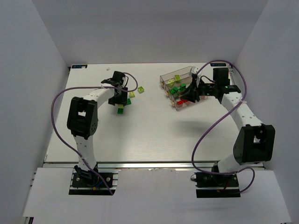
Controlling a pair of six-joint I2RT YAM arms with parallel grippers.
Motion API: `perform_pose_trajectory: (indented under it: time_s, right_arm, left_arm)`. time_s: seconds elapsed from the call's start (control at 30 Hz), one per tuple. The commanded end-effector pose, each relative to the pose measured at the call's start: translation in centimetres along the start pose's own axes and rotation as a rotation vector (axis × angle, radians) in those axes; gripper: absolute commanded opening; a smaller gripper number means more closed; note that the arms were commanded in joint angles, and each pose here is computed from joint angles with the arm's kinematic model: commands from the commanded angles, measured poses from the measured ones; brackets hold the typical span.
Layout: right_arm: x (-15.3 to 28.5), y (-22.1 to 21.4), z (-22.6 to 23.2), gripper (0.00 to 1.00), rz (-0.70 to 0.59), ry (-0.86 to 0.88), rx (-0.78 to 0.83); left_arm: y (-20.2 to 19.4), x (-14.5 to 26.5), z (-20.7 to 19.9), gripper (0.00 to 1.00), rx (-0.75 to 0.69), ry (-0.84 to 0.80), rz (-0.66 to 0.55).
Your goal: Sort the legos into containers by color
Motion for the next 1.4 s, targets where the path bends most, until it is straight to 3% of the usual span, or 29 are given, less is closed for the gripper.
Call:
perform_pose_trajectory:
  time_s: [0.0,0.2,0.37,0.9,1.1,1.23,1.27,1.37]
  right_arm:
    - [0.3,1.3,0.4,0.37,-0.04,0.01,0.032]
    - [0.3,1.2,0.5,0.37,-0.037,0.007,0.031]
    - [0.3,1.3,0.5,0.37,-0.037,0.007,0.029]
    - [0.2,0.5,1.0,0.37,-0.031,0.028,0.009]
    - [0.1,0.3,1.0,0.37,-0.027,0.029,0.007]
    - [0.2,0.4,1.1,0.37,-0.028,0.03,0.007]
    - [0.2,0.4,1.1,0.37,-0.028,0.03,0.008]
    - [0.2,0.4,1.5,0.35,-0.023,0.046,0.008]
  left_arm:
    - [1.1,0.1,-0.7,0.66,-0.009,-0.053,-0.021]
    - [1.3,-0.6,-0.9,0.65,0.009,-0.072,-0.02]
    - [1.4,-0.6,-0.8,0.58,0.023,-0.07,-0.025]
    - [2.4,-0.3,-0.6,0.59,0.037,-0.06,-0.058]
    - [2.2,-0.4,-0.7,0.48,0.037,-0.068,-0.051]
    - [2.0,-0.3,-0.8,0.3,0.038,-0.072,-0.046]
    - [2.3,0.1,-0.8,0.19,0.04,-0.077,-0.059]
    - [3.6,2.3,-1.0,0.07,0.062,-0.114,-0.118]
Point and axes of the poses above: each gripper's point midway between its finger pads, its own x axis back along the fingers, its own z axis along the line the jaws close on, y = z × x, the point moved 4 cm from there along x, back along the fingers, and after that the axes turned 3 degrees about -x, right-handed, at the moved point
